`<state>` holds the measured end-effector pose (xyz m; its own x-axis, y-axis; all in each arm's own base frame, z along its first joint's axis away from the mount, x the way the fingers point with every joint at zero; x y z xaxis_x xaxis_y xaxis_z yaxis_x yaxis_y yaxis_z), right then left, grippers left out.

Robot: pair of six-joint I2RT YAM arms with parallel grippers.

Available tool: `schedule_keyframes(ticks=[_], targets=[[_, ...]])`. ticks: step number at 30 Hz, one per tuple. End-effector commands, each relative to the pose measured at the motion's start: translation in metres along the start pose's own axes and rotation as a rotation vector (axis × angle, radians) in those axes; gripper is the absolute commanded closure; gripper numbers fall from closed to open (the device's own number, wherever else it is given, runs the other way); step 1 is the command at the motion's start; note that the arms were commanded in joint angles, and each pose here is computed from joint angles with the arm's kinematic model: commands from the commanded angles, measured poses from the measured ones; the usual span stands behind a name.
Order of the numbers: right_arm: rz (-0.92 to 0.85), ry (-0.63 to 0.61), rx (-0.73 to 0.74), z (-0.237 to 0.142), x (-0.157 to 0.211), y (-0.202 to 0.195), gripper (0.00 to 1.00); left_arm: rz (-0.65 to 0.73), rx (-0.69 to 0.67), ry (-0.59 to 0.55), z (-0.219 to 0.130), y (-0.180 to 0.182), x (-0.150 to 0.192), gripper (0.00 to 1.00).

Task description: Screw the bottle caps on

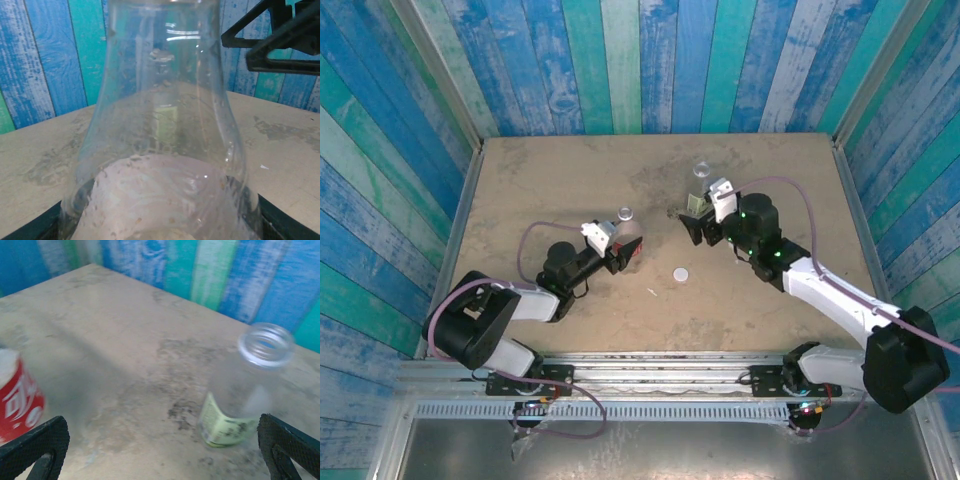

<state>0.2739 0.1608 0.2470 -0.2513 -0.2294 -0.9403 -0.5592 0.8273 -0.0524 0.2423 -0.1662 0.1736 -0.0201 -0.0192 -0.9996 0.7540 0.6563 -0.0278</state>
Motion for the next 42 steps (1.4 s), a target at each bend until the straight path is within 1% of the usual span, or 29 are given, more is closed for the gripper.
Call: schedule_keyframes(ticks=[1, 3, 6, 9, 12, 15, 17, 18, 19, 21, 23, 24, 27, 32, 39, 42], targets=[[0.078, 0.062, 0.191, -0.005, 0.014, -0.015, 0.0, 0.016, 0.081, 0.004, 0.015, -0.003, -0.008, 0.38], [0.087, 0.097, 0.246, -0.005, 0.022, -0.019, 0.0, 0.027, 0.114, -0.003, 0.021, -0.003, -0.01, 0.38], [0.164, 0.181, 0.319, -0.004, 0.034, -0.03, 0.0, 0.035, 0.15, -0.036, 0.031, -0.003, -0.013, 0.38], [0.3, 0.293, 0.352, -0.005, 0.051, -0.047, 0.0, 0.02, 0.186, -0.064, 0.042, -0.001, -0.013, 0.38], [0.394, 0.402, 0.35, -0.004, 0.074, -0.062, 0.0, 0.01, 0.215, -0.09, 0.051, -0.001, -0.008, 0.38], [0.428, 0.506, 0.343, -0.003, 0.088, -0.072, 0.06, 0.004, 0.223, -0.089, 0.059, -0.001, -0.005, 0.38], [0.411, 0.561, 0.335, 0.0, 0.091, -0.074, 0.14, 0.001, 0.218, -0.079, 0.062, 0.0, -0.004, 0.38], [0.406, 0.581, 0.333, 0.002, 0.093, -0.074, 0.15, 0.005, 0.219, -0.075, 0.064, 0.0, -0.005, 0.38], [0.408, 0.594, 0.331, 0.005, 0.095, -0.075, 0.19, 0.008, 0.227, -0.058, 0.066, 0.0, -0.003, 0.38], [0.426, 0.613, 0.326, 0.01, 0.098, -0.075, 0.29, 0.021, 0.236, -0.034, 0.069, 0.001, -0.001, 0.37], [0.445, 0.62, 0.319, 0.016, 0.101, -0.075, 0.32, 0.035, 0.246, -0.024, 0.07, 0.0, -0.001, 0.37], [0.452, 0.625, 0.322, 0.02, 0.103, -0.075, 0.36, 0.038, 0.248, -0.026, 0.071, 0.0, -0.003, 0.37], [0.45, 0.663, 0.342, 0.028, 0.113, -0.077, 0.42, 0.032, 0.249, -0.022, 0.071, 0.0, -0.002, 0.36], [0.414, 0.715, 0.369, 0.038, 0.124, -0.072, 0.45, -0.002, 0.252, -0.018, 0.073, 0.001, 0.004, 0.37], [0.404, 0.73, 0.365, 0.047, 0.125, -0.072, 0.52, -0.018, 0.248, 0.006, 0.078, 0.003, 0.011, 0.37], [0.403, 0.734, 0.369, 0.051, 0.126, -0.074, 0.54, -0.02, 0.243, 0.013, 0.078, 0.003, 0.013, 0.37]])
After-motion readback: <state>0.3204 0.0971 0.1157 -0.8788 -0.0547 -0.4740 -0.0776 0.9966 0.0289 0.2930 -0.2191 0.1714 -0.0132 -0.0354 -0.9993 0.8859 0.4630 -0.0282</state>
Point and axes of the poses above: each hand's point on the last joint's axis, 136 mm out from that joint toward the fingers, its own z axis out along the fingers, its own y axis along the line the jaws close on, x = y × z, the point moved 9 cm from there along -z, back along the fingers, and after that the axes turned 2 degrees about -z, right-handed, at the moved point
